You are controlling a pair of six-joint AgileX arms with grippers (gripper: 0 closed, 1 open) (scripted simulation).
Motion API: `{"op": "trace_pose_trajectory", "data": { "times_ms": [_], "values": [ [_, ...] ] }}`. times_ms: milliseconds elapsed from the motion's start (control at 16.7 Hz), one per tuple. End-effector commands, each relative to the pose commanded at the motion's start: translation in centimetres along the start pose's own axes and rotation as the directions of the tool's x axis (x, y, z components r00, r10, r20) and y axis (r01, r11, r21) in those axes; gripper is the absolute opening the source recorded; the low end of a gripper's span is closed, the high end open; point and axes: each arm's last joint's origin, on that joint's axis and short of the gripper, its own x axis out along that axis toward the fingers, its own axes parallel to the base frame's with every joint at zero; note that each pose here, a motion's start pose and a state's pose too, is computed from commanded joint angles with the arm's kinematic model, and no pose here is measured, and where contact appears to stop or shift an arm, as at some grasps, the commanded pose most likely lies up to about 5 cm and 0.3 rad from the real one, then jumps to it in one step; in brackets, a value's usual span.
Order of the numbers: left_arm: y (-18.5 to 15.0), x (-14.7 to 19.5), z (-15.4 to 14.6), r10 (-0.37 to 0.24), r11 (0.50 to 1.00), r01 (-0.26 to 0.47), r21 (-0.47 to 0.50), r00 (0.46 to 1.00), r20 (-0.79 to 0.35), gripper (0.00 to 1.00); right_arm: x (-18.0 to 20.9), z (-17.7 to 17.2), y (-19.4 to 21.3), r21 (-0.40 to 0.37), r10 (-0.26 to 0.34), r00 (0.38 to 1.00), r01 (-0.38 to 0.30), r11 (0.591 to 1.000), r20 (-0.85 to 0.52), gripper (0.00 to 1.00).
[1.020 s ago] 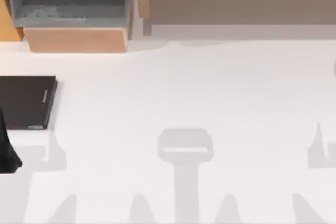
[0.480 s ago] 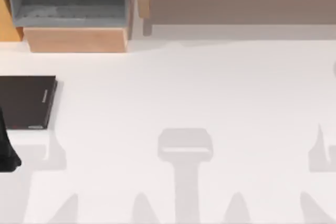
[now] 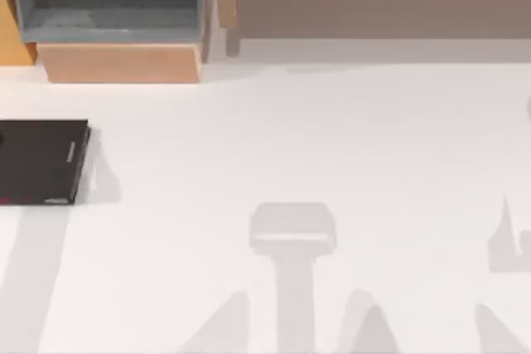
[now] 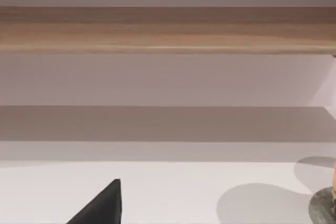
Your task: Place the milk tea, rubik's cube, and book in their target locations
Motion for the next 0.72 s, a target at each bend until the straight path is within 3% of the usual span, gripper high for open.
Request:
{"op": "trace_pose_trajectory", "data": {
  "times_ms": [240,480,720],
  "values": [
    [-1.1,7.9,2.6,-0.003,1.0,0.002,-0.009,0.998,-0.066,1.0,0.0,0.0,0.0,0.0,0.0,1.0,0.0,1.0,0.0,1.0],
    [-3.1,17.0,1.1,-0.005,1.0,0.004,-0.013,0.99,-0.138,1.0,0.0,0.0,0.0,0.0,0.0,1.0,0.0,1.0,0.0,1.0],
    [-5.2,24.0,-1.7,-0.007,1.0,0.005,-0.016,0.99,-0.138,1.0,0.0,0.0,0.0,0.0,0.0,1.0,0.0,1.0,0.0,1.0]
  ]
}}
